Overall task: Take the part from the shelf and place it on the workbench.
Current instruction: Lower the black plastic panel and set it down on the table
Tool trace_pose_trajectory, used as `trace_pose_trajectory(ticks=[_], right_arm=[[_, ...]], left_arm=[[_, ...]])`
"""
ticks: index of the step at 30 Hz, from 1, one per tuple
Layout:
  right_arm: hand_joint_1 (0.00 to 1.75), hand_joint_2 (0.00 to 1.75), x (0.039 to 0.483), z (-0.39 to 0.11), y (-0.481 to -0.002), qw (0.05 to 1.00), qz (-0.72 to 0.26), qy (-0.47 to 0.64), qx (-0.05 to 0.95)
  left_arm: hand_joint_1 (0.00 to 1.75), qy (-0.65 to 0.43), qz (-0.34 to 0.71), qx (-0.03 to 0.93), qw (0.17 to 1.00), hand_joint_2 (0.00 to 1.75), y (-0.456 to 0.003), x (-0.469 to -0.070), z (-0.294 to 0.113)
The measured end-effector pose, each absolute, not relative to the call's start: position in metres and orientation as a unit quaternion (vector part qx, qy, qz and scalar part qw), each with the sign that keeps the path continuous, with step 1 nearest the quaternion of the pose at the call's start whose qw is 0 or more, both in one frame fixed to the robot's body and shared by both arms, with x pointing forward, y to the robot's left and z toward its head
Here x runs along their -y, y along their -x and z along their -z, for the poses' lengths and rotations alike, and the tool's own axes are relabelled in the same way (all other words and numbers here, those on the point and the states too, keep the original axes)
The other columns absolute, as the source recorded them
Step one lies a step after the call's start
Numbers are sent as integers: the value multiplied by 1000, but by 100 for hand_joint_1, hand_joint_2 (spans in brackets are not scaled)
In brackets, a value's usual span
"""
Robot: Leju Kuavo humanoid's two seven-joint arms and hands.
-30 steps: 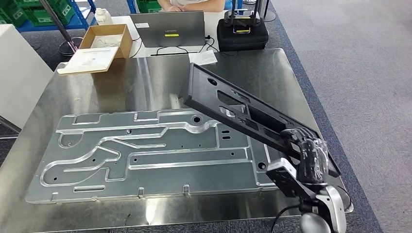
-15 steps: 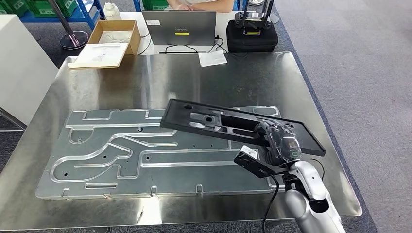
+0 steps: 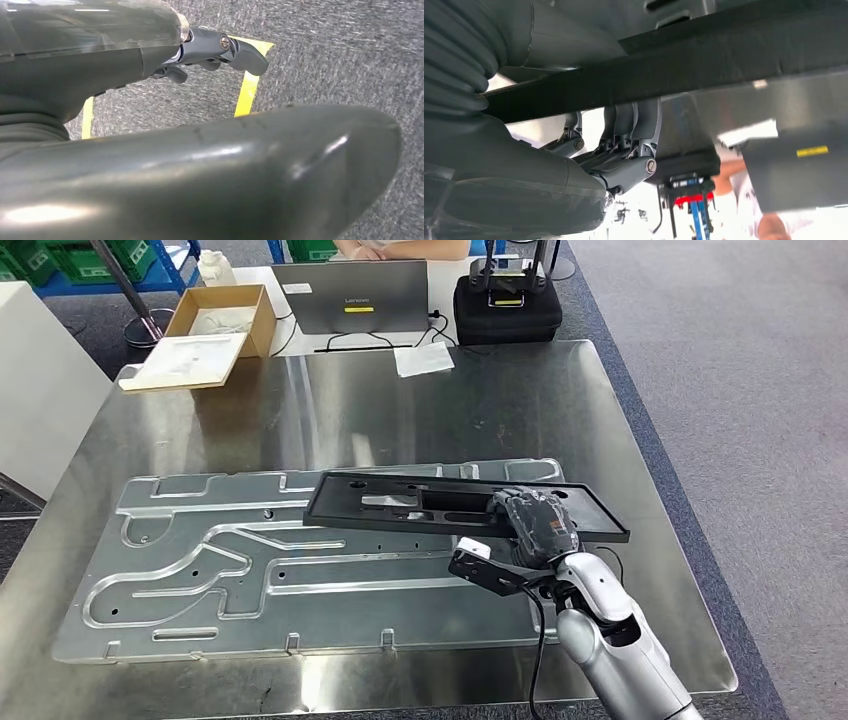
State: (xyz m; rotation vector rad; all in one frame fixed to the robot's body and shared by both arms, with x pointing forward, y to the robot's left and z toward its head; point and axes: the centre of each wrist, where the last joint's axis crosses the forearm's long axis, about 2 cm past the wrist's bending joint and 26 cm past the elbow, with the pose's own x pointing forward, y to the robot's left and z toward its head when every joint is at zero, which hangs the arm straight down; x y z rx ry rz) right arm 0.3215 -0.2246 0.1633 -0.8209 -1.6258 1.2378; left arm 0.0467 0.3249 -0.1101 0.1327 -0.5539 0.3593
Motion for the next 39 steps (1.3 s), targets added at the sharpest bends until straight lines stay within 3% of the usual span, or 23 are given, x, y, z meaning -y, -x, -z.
trace_pose_trajectory(ticks=[18, 20, 22, 24, 26, 39], right_arm=[[175, 175, 160, -176, -372, 443, -560, 289, 638], [87, 175, 151, -180, -376, 441, -565, 283, 637], [0, 175, 141, -184, -378, 439, -568, 277, 638], [0, 175, 132, -188, -380, 438, -567, 271, 643], [0, 175, 124, -190, -380, 437, -566, 265, 647], [0, 175, 122, -181, -381, 448, -563, 261, 644]], left_arm=[[0, -56, -154, 270, 949, 0, -48, -326, 110], [0, -53, -151, 271, 949, 0, -50, -325, 110], [0, -52, -149, 273, 949, 87, -52, -324, 110], [0, -53, -146, 276, 948, 87, -52, -325, 109], [0, -51, -146, 281, 947, 0, -53, -325, 109], [0, -35, -156, 280, 947, 0, -51, -324, 110]])
